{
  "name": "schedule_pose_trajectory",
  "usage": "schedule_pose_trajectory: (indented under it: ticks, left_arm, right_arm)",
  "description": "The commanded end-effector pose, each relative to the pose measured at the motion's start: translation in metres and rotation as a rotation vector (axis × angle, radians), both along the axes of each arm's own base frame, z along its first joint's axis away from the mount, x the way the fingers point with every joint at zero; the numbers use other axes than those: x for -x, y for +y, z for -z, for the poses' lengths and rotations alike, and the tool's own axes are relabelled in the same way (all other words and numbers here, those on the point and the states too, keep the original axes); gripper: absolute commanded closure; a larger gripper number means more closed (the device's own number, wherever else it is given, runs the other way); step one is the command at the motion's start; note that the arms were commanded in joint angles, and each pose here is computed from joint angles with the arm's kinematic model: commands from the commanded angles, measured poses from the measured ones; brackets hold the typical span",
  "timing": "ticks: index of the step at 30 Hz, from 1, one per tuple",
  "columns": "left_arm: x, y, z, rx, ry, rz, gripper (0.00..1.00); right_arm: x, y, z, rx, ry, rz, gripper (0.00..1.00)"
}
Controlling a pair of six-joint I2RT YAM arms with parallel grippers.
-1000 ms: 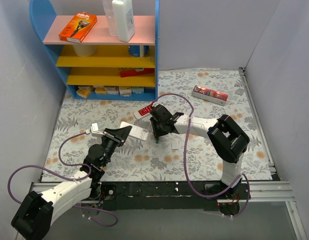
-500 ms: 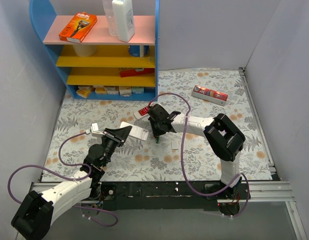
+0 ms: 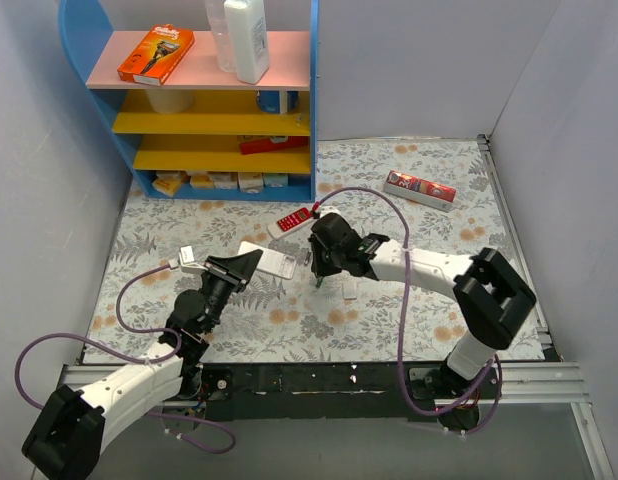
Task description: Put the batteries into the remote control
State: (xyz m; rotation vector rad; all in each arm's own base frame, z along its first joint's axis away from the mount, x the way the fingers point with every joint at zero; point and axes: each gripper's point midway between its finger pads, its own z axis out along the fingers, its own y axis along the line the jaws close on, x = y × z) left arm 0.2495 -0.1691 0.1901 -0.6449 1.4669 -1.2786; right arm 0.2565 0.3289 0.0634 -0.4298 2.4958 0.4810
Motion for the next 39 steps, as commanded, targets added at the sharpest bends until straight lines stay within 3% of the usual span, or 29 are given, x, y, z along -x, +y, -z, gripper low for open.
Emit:
schedule_pose_trajectory:
  ticks: [1,9,17,39]
  left_arm:
    - [0.026,0.024,0.092,-0.080,0.129,-0.033,1.00]
    - [0.025,0.023,0.079,-0.047,0.093,-0.029,1.00]
    - [0.026,0.020,0.071,-0.037,0.064,-0.011,1.00]
    - [0.030,0.012,0.038,0.031,-0.040,0.035,1.00]
  right_arm:
    - [0.001,0.011,-0.051,-0.201,-0.114,0.053,0.99]
    - [0.020,0.024,-0.137,-0.511,-0.283,0.131,0.99]
    - [0.029,0.023,-0.187,-0.662,-0.405,0.218,0.99]
    - [0.024,0.042,-0.180,-0.735,-0.389,0.335,0.99]
